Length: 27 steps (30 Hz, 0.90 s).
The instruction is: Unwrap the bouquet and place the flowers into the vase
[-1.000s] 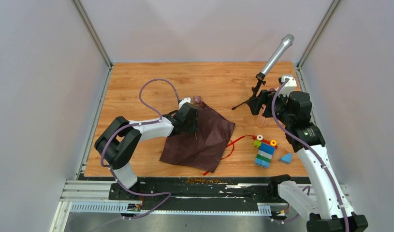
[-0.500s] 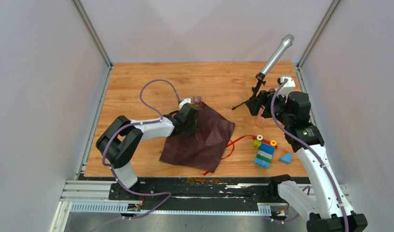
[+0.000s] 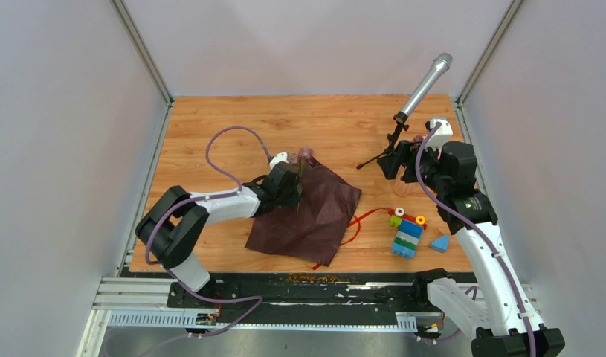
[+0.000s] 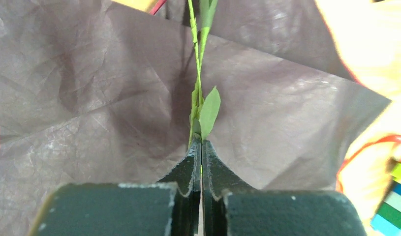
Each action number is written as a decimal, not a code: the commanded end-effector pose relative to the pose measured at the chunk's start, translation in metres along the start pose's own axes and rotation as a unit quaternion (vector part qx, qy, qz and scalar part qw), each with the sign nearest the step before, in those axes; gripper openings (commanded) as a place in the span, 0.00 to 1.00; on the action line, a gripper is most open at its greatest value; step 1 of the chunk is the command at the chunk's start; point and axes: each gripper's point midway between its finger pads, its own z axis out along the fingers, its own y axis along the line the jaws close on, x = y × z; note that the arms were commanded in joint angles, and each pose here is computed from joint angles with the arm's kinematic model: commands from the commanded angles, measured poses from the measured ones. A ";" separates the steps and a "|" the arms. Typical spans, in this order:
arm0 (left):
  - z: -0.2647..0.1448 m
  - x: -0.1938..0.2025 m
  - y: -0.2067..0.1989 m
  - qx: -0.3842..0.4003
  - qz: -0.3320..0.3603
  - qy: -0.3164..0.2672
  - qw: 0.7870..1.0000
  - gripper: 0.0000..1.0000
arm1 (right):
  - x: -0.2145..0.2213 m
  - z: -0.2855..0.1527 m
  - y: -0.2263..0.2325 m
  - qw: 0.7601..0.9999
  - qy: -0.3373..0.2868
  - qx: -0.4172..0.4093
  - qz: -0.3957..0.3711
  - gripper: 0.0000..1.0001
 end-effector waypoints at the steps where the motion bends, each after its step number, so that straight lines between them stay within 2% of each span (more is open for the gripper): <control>1: -0.035 -0.047 -0.041 0.092 -0.033 -0.091 0.991 0.00 | -0.011 -0.002 0.010 1.000 -0.020 -0.023 0.000 0.76; 5: -0.063 -0.065 -0.054 0.140 -0.021 -0.131 0.981 0.00 | -0.011 -0.002 0.017 0.999 -0.021 -0.043 0.002 0.77; 13: -0.120 -0.083 -0.065 0.212 0.018 -0.194 0.958 0.00 | -0.021 -0.007 0.051 0.990 -0.040 -0.136 0.005 0.80; 19: -0.180 -0.088 -0.093 0.332 0.063 -0.232 0.912 0.00 | -0.033 -0.019 0.094 0.964 -0.051 -0.259 0.039 0.84; 23: -0.224 -0.078 -0.124 0.435 0.110 -0.217 0.867 0.00 | -0.042 -0.029 0.122 0.938 -0.056 -0.339 0.048 0.85; 27: -0.253 -0.072 -0.141 0.505 0.114 -0.206 0.830 0.00 | -0.041 -0.033 0.146 0.921 -0.042 -0.384 0.053 0.84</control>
